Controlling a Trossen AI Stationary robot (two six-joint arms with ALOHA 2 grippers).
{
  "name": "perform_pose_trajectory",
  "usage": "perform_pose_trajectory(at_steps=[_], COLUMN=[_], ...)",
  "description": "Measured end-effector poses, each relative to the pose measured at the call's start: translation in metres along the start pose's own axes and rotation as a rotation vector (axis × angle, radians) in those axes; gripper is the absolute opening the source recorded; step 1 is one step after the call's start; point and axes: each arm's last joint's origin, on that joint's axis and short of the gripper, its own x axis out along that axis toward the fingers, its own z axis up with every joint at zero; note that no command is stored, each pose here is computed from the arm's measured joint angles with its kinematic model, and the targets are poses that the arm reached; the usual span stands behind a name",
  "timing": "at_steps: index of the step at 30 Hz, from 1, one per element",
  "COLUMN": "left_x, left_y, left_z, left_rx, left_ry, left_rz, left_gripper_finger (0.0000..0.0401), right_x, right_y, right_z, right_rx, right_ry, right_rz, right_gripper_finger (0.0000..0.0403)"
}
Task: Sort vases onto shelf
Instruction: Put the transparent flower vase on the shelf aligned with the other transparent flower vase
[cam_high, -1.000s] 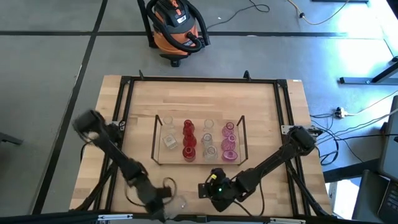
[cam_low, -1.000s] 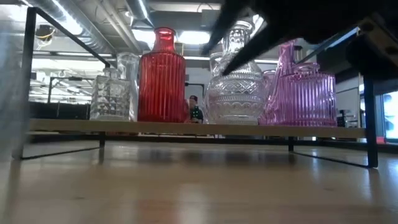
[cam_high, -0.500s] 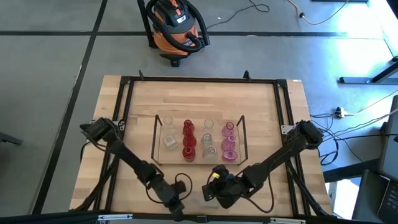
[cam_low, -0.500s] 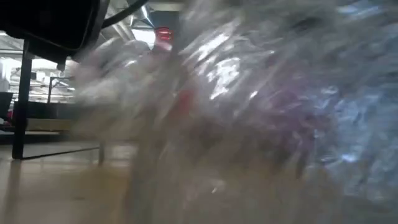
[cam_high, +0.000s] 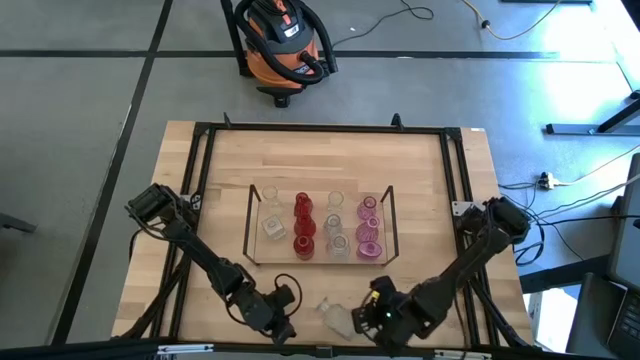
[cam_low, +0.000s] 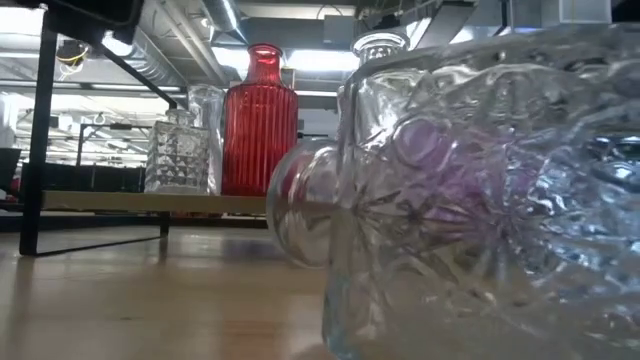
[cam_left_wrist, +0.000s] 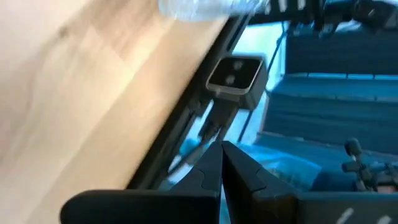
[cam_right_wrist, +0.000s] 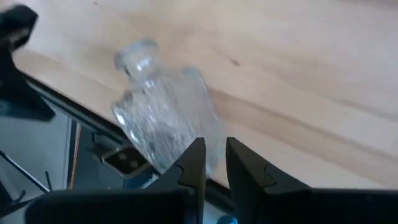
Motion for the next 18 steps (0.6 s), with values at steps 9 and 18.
perform_pose_trajectory(at_steps=[9,18], left_x=[0.000,0.000], left_y=[0.000,0.001], left_z=[0.013,0.032], left_rx=[0.030,-0.002], left_ry=[-0.137,-0.292], left_rz=[0.005,0.016], left_gripper_finger=[0.0000,0.0000], right_x=[0.015,0.029], right_y=[-0.020,-0.012], right_z=[-0.001,0.016], right_rx=[0.049,0.026], right_ry=[-0.014,-0.001], right_rz=[-0.080,-0.022], right_gripper_finger=[0.0053,0.0053])
